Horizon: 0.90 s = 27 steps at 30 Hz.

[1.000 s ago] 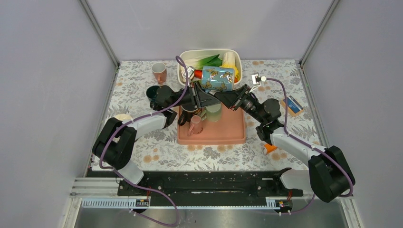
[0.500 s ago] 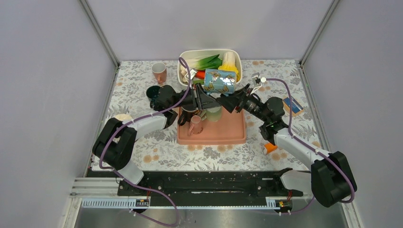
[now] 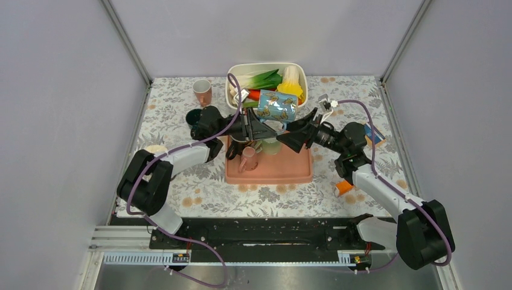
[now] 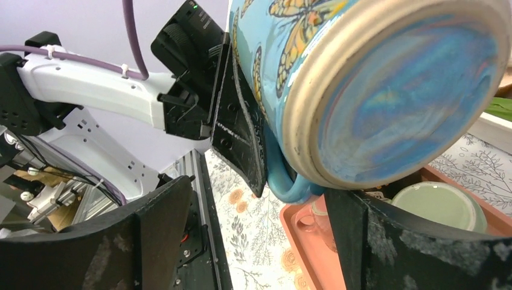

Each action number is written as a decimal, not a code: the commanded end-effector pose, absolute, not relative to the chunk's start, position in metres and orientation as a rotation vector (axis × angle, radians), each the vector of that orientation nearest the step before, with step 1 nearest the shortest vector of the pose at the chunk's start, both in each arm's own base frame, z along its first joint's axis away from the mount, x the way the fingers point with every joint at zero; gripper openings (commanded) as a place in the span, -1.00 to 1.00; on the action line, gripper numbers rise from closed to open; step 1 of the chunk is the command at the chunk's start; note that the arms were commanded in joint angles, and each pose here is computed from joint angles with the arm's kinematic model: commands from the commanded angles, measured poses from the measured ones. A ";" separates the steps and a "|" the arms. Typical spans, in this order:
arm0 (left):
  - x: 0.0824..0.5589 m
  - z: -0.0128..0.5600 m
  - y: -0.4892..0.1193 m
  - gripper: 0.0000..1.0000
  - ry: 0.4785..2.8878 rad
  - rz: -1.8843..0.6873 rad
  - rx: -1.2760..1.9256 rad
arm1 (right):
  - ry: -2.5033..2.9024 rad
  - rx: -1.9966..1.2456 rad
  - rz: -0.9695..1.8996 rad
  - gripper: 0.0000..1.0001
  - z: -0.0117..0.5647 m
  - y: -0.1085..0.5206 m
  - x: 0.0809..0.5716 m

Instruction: Turn the mug right side up

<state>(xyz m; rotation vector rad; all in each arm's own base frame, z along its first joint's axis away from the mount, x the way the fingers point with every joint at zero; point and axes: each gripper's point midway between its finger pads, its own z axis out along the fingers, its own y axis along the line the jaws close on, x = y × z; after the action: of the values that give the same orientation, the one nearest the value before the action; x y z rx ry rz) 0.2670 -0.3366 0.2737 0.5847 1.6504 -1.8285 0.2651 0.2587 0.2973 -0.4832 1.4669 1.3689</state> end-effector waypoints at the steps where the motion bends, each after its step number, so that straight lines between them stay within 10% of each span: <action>1: 0.266 0.287 -0.324 -1.00 1.538 -1.788 0.703 | 1.306 -0.631 1.327 0.81 0.332 0.251 0.249; 27: 0.295 0.247 -0.191 -1.00 1.602 -1.687 0.476 | 1.364 -0.716 1.176 0.94 0.287 0.237 0.241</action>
<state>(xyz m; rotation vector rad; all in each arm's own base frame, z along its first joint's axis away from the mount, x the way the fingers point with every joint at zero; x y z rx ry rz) 0.2974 -0.2148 0.2271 0.3440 1.7562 -1.8164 0.2420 0.2403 0.2838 -0.6920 1.4042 1.2173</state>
